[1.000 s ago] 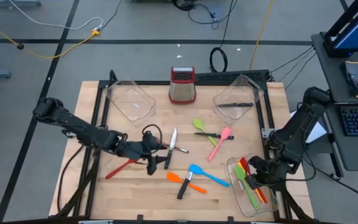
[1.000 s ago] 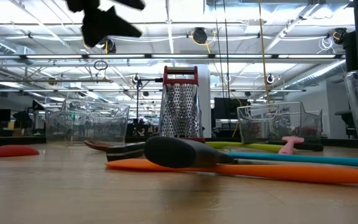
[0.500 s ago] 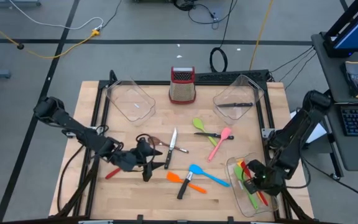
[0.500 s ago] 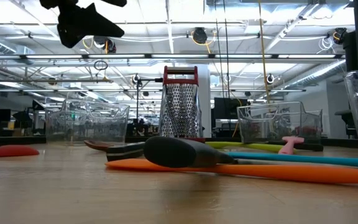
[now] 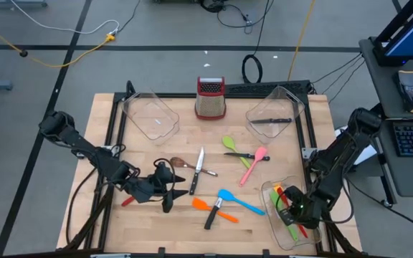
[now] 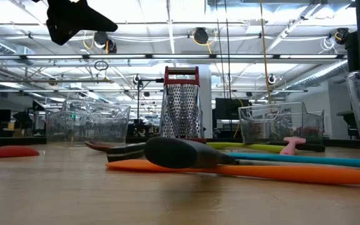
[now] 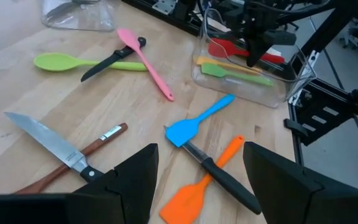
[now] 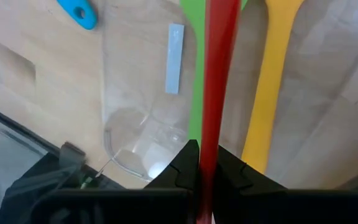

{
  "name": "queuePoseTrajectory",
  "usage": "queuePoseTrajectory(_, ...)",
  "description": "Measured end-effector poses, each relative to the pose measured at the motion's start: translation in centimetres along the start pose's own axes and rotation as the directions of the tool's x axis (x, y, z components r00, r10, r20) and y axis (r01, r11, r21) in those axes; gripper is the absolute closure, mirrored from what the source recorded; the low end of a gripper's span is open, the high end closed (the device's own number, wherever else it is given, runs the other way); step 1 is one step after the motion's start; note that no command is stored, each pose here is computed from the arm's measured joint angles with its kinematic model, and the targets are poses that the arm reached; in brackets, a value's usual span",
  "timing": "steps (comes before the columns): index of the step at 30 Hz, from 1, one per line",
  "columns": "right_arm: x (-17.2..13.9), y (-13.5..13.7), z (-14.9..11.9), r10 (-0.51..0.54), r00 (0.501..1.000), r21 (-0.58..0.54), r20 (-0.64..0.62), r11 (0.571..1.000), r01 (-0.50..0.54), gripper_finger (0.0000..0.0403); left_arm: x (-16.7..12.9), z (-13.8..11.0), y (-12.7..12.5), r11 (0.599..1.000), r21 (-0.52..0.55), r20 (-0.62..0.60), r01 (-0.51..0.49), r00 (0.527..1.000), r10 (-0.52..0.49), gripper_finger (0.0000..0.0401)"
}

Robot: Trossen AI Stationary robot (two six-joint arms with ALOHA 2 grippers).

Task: Pick & Place Kitchen Items
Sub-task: Put the red spatula into the bottom transparent bin

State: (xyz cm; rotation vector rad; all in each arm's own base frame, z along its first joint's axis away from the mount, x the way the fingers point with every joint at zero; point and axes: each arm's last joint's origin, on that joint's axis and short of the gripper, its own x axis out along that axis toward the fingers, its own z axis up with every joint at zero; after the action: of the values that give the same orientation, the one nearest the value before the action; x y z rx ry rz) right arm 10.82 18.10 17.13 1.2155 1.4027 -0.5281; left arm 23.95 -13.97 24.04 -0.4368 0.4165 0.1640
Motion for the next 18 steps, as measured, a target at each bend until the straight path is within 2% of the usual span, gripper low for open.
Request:
queuePoseTrajectory(4, 0.2, 0.0, 0.0, -0.008, 1.000, 0.012, 0.002, 1.000, 0.008, 0.0390, 0.0, 0.0, 0.0, 1.000, 0.000, -0.001, 0.001, 1.000, -0.001, 0.0160)
queuePoseTrajectory(13, 0.3, 0.0, 0.0, -0.013, 1.000, 0.029, 0.006, 0.999, 0.013, 0.0333, -0.8, -0.8, -1.0, 0.998, 0.016, -0.023, 0.055, 0.998, -0.055, 0.0160)
queuePoseTrajectory(18, 0.2, 0.0, 0.0, -0.004, 1.000, 0.045, 0.001, 0.999, 0.004, 0.0320, -1.3, -1.3, -1.6, 0.996, 0.019, -0.037, 0.083, 0.996, -0.083, 0.0160)
